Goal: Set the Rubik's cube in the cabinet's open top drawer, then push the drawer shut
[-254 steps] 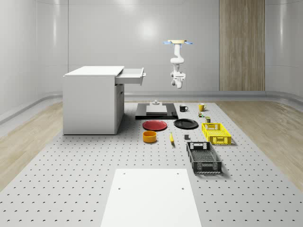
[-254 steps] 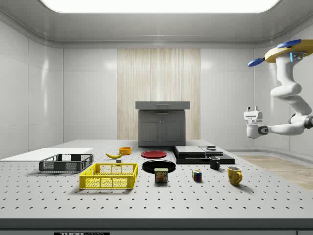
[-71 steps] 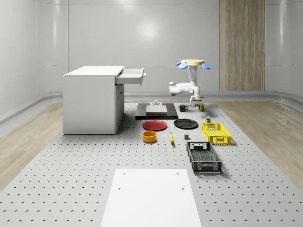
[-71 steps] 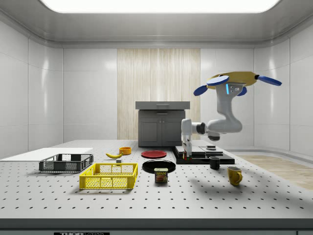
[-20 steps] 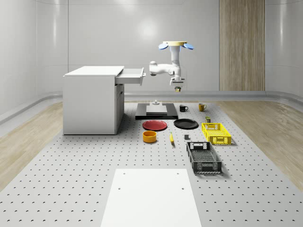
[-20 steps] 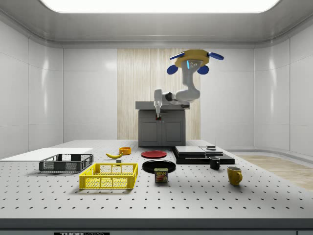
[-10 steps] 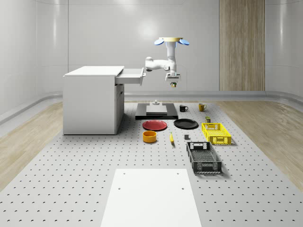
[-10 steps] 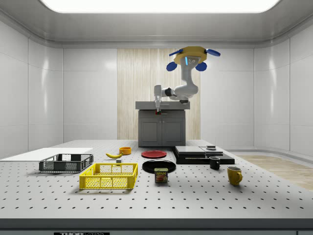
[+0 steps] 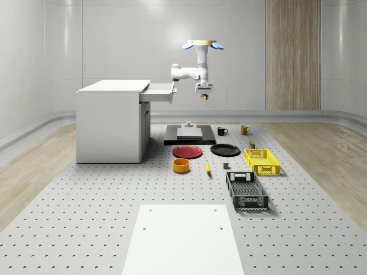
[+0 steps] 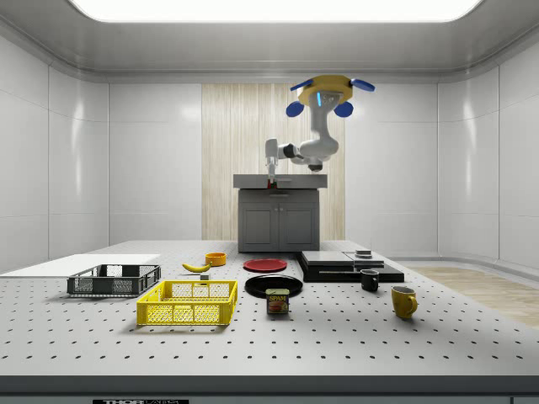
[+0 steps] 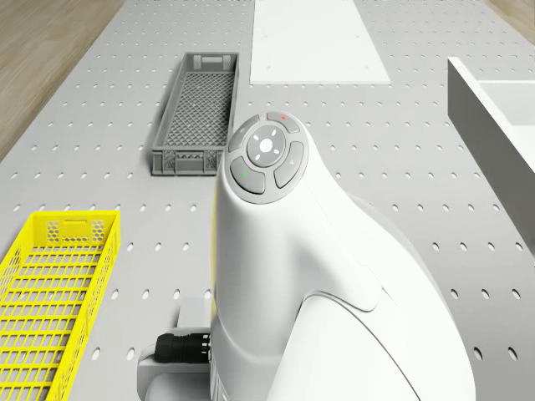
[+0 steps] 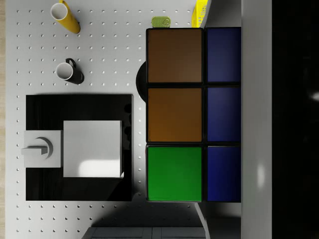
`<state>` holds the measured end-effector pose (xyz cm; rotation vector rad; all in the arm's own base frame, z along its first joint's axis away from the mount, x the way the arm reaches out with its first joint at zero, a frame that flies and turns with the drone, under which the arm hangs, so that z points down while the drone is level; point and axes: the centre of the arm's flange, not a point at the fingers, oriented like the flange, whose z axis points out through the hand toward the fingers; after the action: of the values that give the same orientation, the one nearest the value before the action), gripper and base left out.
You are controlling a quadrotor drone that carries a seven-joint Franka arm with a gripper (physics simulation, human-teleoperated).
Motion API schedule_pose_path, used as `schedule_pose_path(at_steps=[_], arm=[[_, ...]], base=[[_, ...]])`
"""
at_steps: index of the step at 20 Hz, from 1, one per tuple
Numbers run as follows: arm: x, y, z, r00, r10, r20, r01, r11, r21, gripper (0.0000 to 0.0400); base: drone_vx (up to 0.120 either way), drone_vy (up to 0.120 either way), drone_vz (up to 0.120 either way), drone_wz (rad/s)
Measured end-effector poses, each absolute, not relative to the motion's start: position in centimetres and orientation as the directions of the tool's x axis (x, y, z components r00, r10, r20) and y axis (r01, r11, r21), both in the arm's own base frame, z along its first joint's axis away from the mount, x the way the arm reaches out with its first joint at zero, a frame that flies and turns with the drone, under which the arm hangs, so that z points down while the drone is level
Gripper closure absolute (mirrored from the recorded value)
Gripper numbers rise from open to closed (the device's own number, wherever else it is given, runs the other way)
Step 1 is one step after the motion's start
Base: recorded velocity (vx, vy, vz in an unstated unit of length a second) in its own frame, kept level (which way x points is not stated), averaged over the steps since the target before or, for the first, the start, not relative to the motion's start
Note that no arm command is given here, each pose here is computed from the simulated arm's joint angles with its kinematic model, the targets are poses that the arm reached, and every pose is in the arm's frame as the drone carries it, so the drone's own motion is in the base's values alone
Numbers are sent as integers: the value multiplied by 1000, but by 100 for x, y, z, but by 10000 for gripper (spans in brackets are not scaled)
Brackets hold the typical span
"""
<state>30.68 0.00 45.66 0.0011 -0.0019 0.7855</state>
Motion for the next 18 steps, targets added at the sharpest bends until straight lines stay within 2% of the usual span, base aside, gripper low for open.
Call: schedule_pose_path(at_steps=[18], arm=[[3067, 0, 4566, 707, 707, 2, -707, 707, 0, 75]], base=[[0, -120, 120, 0]])
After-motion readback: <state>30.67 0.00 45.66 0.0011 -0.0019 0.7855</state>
